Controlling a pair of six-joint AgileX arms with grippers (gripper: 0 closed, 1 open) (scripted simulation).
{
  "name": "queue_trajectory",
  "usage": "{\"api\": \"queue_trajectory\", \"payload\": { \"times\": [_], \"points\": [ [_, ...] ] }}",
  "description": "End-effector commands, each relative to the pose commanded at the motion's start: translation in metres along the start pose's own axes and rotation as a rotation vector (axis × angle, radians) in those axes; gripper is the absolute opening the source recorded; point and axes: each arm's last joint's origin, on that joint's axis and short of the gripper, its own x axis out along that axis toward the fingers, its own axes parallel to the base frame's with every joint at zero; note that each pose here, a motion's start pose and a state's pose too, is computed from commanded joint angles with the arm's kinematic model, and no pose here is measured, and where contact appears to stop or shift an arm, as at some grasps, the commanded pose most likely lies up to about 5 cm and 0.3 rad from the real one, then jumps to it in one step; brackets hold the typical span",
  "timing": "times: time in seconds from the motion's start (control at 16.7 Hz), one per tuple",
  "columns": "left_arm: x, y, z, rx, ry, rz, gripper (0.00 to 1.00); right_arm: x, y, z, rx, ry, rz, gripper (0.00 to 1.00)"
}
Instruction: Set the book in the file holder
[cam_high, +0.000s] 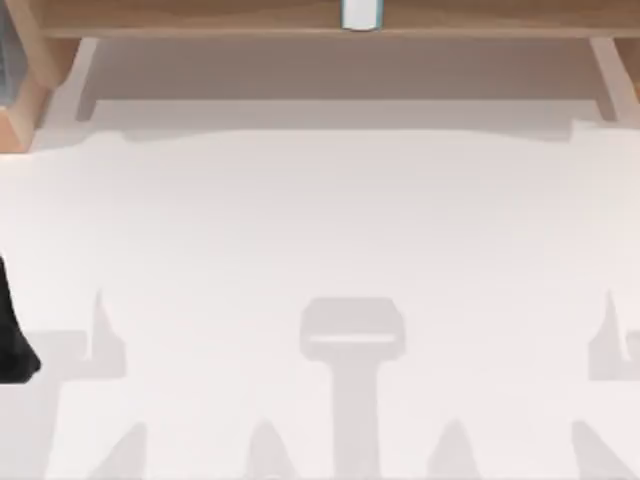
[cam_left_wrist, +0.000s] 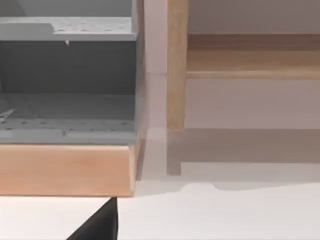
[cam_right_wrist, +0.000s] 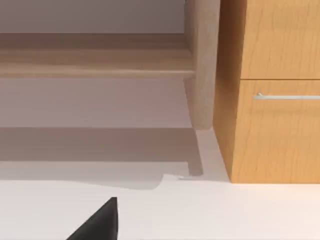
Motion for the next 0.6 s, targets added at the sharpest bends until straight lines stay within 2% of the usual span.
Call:
{"api": "queue_trajectory", "payload": {
  "times": [0.18, 0.3, 0.6],
  "points": [
    [0.0, 0.0, 0.003, 0.0, -0.003, 0.0, 1.0, 0.0, 0.0, 0.0, 0.0, 0.0, 0.0, 1.0],
    [0.001, -0.002, 0.016, -0.001, -0.016, -0.002, 1.0, 0.0, 0.0, 0.0, 0.0, 0.0, 0.0, 1.0],
    [0.021, -0.012, 0.083, -0.012, -0.052, -0.006, 1.0, 0.0, 0.0, 0.0, 0.0, 0.0, 0.0, 1.0]
  ]
}}
